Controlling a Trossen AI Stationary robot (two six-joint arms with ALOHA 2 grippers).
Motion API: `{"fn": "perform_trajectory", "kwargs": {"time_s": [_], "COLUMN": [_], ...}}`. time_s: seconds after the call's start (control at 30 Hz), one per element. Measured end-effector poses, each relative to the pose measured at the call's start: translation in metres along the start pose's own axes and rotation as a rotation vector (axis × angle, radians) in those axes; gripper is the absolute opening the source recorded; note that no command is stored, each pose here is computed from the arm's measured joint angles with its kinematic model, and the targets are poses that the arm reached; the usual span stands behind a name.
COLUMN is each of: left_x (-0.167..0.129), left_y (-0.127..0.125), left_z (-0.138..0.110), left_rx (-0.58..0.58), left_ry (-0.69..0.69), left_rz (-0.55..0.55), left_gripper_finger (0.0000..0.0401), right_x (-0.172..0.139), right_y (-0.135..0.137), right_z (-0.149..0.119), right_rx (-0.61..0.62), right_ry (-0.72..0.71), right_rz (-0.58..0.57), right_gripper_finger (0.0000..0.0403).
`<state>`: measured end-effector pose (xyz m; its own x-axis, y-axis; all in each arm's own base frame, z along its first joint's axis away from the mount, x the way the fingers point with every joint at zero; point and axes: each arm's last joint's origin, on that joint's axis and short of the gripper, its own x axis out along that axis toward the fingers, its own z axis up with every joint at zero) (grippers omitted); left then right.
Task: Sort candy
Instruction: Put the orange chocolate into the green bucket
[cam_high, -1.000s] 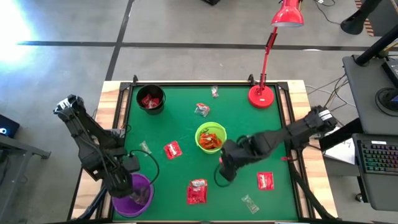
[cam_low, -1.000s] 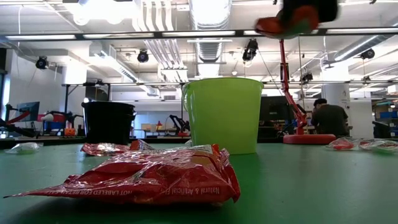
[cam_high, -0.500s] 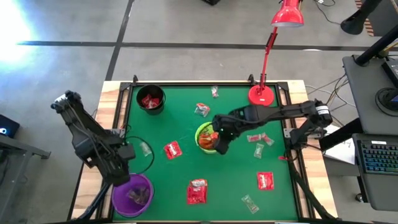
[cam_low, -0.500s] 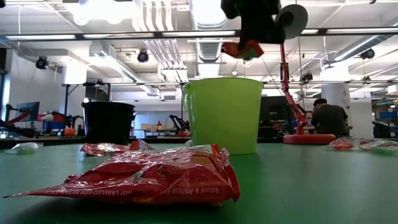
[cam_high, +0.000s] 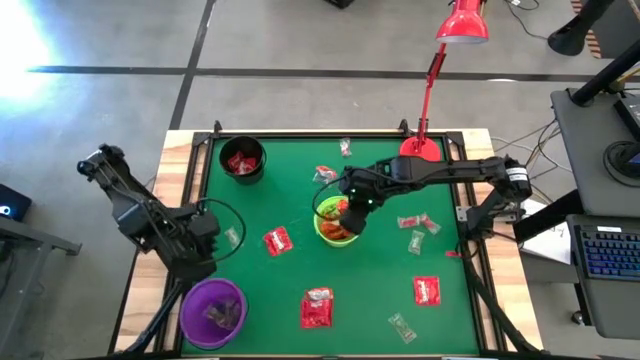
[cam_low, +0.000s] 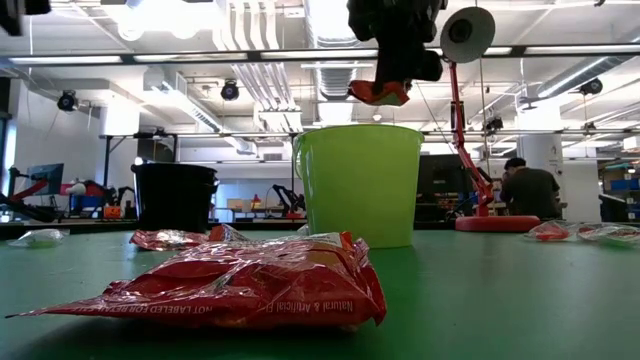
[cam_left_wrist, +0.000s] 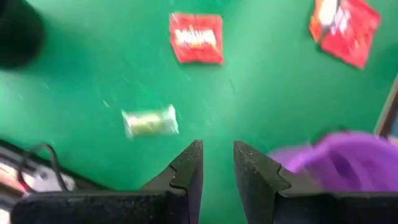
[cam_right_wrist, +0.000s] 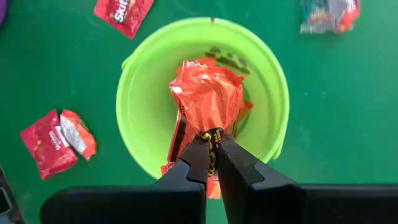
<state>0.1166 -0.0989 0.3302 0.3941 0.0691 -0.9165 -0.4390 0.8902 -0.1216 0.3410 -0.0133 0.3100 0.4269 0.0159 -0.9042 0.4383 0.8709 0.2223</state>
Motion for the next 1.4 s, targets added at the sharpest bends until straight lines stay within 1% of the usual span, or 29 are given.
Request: {"fn": "perform_trajectory", "kwargs": {"time_s": [0.1, 0.17, 0.23, 0.4, 0.5, 0.6, 0.77, 1.0, 1.13, 1.27, 1.4], "left_x": [0.002, 0.004, 0.005, 0.007, 0.007, 0.007, 0.007, 0.007, 0.007, 0.007, 0.007], "left_y": [0.003, 0.004, 0.005, 0.008, 0.009, 0.009, 0.009, 0.009, 0.009, 0.009, 0.009], "left_z": [0.006, 0.010, 0.013, 0.017, 0.019, 0.019, 0.019, 0.019, 0.019, 0.019, 0.019], "left_rx": [-0.016, -0.034, -0.049, -0.025, -0.038, -0.042, -0.014, 0.017, 0.040, 0.041, 0.041], "left_ry": [-0.057, -0.077, -0.080, -0.082, -0.098, -0.115, -0.108, -0.102, -0.100, -0.100, -0.100], "left_rz": [0.046, 0.067, 0.079, 0.093, 0.105, 0.112, 0.110, 0.110, 0.111, 0.111, 0.111], "left_gripper_finger": [0.0071, 0.0071, 0.0071, 0.0071, 0.0071, 0.0071, 0.0071, 0.0071, 0.0071, 0.0071, 0.0071], "right_x": [-0.001, -0.003, -0.004, -0.002, 0.009, 0.028, 0.048, 0.047, 0.047, 0.047, 0.046], "right_y": [-0.004, -0.007, -0.009, -0.015, -0.016, -0.016, -0.015, -0.015, -0.014, -0.013, -0.012], "right_z": [0.004, 0.007, 0.009, 0.013, 0.015, 0.016, 0.016, 0.017, 0.017, 0.017, 0.016], "right_rx": [-0.029, -0.038, -0.041, -0.045, -0.040, -0.068, -0.081, -0.098, -0.115, -0.066, -0.063], "right_ry": [-0.016, -0.014, -0.008, -0.018, 0.007, 0.052, 0.115, 0.108, 0.127, 0.132, 0.135], "right_rz": [0.006, 0.034, 0.064, 0.064, 0.052, 0.035, 0.035, 0.040, 0.090, 0.092, 0.114], "right_gripper_finger": [0.0013, 0.0013, 0.0013, 0.0013, 0.0013, 0.0013, 0.0013, 0.0013, 0.0020, 0.0030, 0.0031]}}
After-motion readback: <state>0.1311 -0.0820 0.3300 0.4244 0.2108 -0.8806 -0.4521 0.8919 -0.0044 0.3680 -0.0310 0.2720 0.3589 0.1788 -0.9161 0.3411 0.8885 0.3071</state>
